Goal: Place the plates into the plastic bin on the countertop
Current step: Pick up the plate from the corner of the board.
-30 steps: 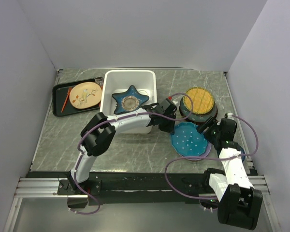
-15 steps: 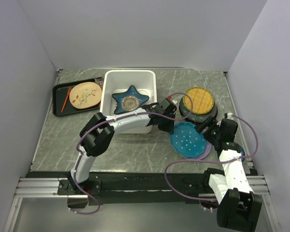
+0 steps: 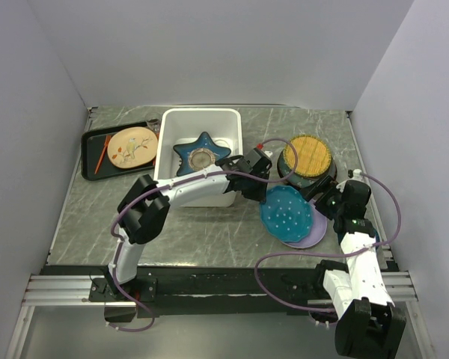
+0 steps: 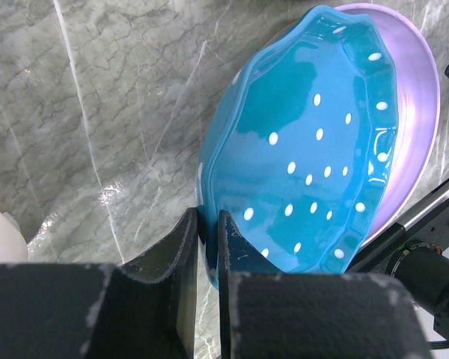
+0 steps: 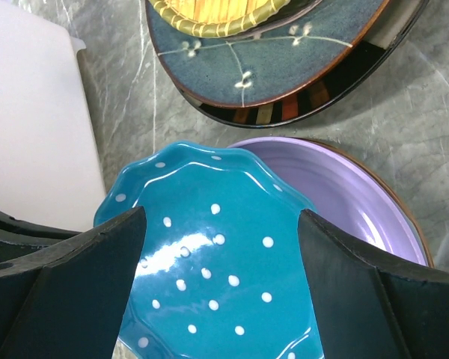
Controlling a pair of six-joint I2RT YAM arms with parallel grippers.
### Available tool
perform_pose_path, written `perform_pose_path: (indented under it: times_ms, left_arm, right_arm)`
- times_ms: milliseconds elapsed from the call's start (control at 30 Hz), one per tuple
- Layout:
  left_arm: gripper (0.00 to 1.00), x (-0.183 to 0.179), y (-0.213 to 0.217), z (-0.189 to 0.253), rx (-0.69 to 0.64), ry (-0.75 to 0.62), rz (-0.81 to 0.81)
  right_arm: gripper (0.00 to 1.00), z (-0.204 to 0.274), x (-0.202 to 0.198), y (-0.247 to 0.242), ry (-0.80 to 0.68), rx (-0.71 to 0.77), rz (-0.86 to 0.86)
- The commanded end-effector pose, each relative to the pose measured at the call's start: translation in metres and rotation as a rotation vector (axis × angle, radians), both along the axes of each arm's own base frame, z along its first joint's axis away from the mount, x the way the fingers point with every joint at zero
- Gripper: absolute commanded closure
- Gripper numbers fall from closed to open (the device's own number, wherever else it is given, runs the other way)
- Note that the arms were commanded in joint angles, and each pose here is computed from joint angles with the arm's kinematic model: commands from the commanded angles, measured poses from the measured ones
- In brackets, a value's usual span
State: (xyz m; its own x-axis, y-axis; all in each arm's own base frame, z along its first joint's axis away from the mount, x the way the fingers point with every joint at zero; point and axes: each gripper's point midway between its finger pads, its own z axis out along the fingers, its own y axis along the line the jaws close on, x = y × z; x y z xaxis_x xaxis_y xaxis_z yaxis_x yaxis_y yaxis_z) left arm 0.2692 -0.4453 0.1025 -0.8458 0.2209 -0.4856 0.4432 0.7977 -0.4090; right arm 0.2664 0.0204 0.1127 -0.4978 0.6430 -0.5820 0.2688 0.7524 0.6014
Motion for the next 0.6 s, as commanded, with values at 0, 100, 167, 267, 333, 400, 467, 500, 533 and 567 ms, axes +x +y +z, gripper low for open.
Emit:
perform_pose_path:
  times_ms: [0, 100, 167, 267, 333, 400, 467, 500, 533, 567]
  left_arm:
    - [0.99, 0.009, -0.026, 0.099, -0.229, -0.123, -0.025]
    - [0.99, 0.008, -0.025, 0.105, -0.238, -0.131, -0.024]
    - [0.99, 0.007, -0.024, 0.111, -0.248, -0.138, -0.024]
    - [0.99, 0.008, -0.023, 0.12, -0.263, -0.147, -0.019]
    - [0.99, 0.008, -0.023, 0.124, -0.272, -0.154, -0.019]
    - [0.99, 0.007, -0.023, 0.128, -0.275, -0.157, -0.02]
    - [0.99, 0.008, -0.023, 0.132, -0.282, -0.163, -0.017]
    - [0.99, 0.008, -0.023, 0.134, -0.284, -0.165, -0.017]
    - [0.99, 0.008, -0.023, 0.136, -0.287, -0.169, -0.019]
    - [0.99, 0.008, -0.022, 0.137, -0.288, -0.171, -0.016]
  right_arm:
    - [0.11, 0.021, 0.006, 0.002, -0.059, -0.013, 0.017]
    - [0.11, 0.024, 0.006, 0.001, -0.066, -0.017, 0.016]
    - [0.11, 0.026, 0.006, 0.001, -0.072, -0.021, 0.015]
    - [0.11, 0.029, 0.005, 0.002, -0.081, -0.019, 0.018]
    - [0.11, 0.03, 0.004, 0.002, -0.082, -0.02, 0.019]
    - [0.11, 0.031, 0.003, 0.003, -0.085, -0.019, 0.022]
    - [0.11, 0.032, 0.003, 0.004, -0.09, -0.017, 0.025]
    - [0.11, 0.034, 0.003, 0.004, -0.094, -0.015, 0.025]
    - [0.11, 0.033, 0.002, 0.004, -0.092, -0.013, 0.028]
    - [0.11, 0.035, 0.002, 0.005, -0.096, -0.012, 0.028]
